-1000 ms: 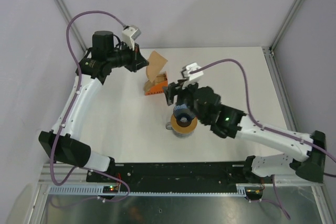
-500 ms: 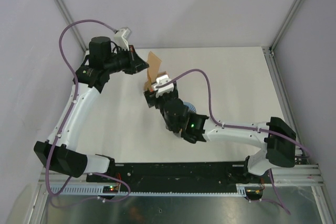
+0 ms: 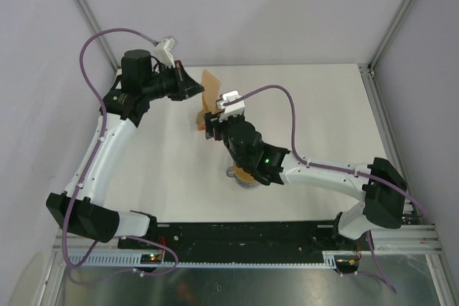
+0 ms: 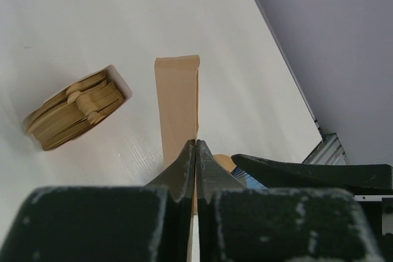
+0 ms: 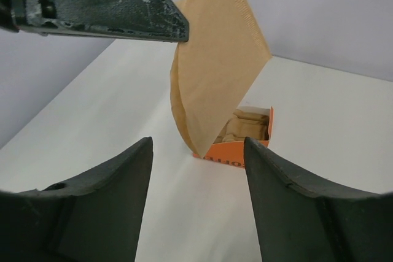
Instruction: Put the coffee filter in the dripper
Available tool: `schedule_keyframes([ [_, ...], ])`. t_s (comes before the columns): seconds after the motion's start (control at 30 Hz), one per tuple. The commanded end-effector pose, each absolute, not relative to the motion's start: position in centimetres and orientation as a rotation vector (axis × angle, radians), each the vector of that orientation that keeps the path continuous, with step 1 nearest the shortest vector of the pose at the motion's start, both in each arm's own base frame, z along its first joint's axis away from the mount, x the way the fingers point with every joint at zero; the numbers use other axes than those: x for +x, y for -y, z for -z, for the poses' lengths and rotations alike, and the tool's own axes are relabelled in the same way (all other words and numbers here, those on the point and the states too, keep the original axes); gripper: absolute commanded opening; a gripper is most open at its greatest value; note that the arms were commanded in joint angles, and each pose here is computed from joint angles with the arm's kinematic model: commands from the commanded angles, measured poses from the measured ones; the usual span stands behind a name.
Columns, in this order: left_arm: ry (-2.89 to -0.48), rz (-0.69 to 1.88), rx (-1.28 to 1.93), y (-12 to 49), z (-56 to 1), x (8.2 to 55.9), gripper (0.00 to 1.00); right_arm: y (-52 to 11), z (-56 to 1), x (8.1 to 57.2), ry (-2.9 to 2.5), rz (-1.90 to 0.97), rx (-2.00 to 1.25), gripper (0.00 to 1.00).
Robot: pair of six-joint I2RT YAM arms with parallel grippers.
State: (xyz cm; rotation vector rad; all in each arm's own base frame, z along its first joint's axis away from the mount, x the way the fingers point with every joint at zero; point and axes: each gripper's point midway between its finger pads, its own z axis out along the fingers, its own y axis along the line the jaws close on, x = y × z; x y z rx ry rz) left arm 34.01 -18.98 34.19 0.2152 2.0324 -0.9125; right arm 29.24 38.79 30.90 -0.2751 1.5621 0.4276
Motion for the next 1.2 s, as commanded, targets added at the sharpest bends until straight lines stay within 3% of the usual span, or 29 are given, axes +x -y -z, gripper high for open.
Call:
schedule_keyframes([
  [0.0, -1.974, 0.945, 0.213, 19.4, -36.3, 33.6, 0.0, -38.6, -34.1, 29.8, -1.512, -0.501, -0.2, 0.63],
  [0.9, -1.981, 0.984, 0.236, 19.9, -36.2, 33.2, 0.0, -38.4, -32.2, 32.5, -1.56, -0.335, -0.208, 0.55],
  [1.17, -1.991, 1.015, 0.238, 20.1, -36.0, 32.8, 0.0, -38.2, -32.3, 33.5, -1.535, -0.279, -0.203, 0.47],
])
